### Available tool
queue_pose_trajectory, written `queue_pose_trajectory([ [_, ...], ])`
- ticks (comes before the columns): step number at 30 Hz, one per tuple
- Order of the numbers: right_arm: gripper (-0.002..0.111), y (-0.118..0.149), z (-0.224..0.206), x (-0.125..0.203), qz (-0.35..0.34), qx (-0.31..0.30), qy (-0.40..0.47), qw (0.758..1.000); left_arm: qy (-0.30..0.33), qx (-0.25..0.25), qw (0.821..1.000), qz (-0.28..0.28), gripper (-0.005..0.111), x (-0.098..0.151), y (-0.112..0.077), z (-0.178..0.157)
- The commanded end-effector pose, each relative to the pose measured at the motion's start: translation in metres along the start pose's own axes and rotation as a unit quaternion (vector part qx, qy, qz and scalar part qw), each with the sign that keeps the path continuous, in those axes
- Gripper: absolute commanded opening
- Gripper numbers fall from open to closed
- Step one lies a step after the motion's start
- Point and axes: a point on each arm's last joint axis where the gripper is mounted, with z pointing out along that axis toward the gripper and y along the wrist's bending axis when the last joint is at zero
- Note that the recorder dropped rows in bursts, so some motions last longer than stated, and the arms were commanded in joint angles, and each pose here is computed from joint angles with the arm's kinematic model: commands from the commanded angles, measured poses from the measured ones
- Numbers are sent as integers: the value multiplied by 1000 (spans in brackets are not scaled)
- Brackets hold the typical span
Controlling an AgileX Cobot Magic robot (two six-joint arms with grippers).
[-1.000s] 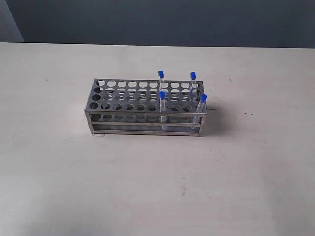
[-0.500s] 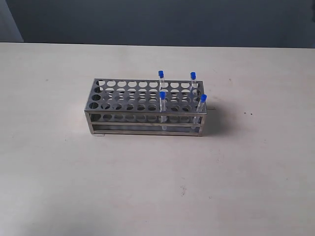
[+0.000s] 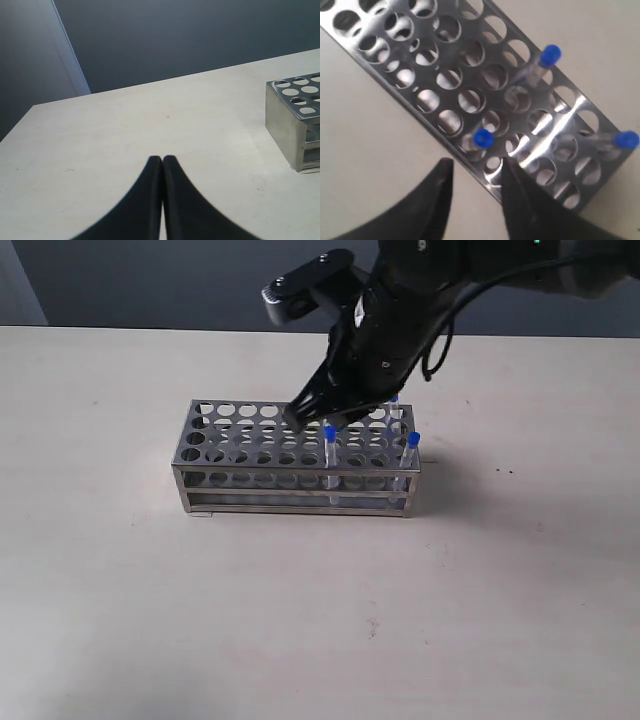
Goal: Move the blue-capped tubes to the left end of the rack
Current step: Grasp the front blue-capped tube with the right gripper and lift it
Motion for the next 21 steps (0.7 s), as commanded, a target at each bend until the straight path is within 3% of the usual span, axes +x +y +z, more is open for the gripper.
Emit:
queue_pose_trajectory([
  [1,59,8,0,-11,-22,1,-16,1000,-6,3,1000,1,0,-2,0,0],
  [3,58,8,2,-11,-19,1,-15,1000,-6,3,1000,1,0,-2,0,0],
  [9,36,8,13,-9,-12,3,5,1000,-6,3,1000,1,0,-2,0,0],
  [17,49,8,32,-4,-9,9,37,999,-6,3,1000,1,0,-2,0,0],
  [19,45,7,34,-4,-2,13,38,999,-6,3,1000,1,0,-2,0,0],
  [21,34,7,37,-3,-4,14,43,999,-6,3,1000,1,0,-2,0,0],
])
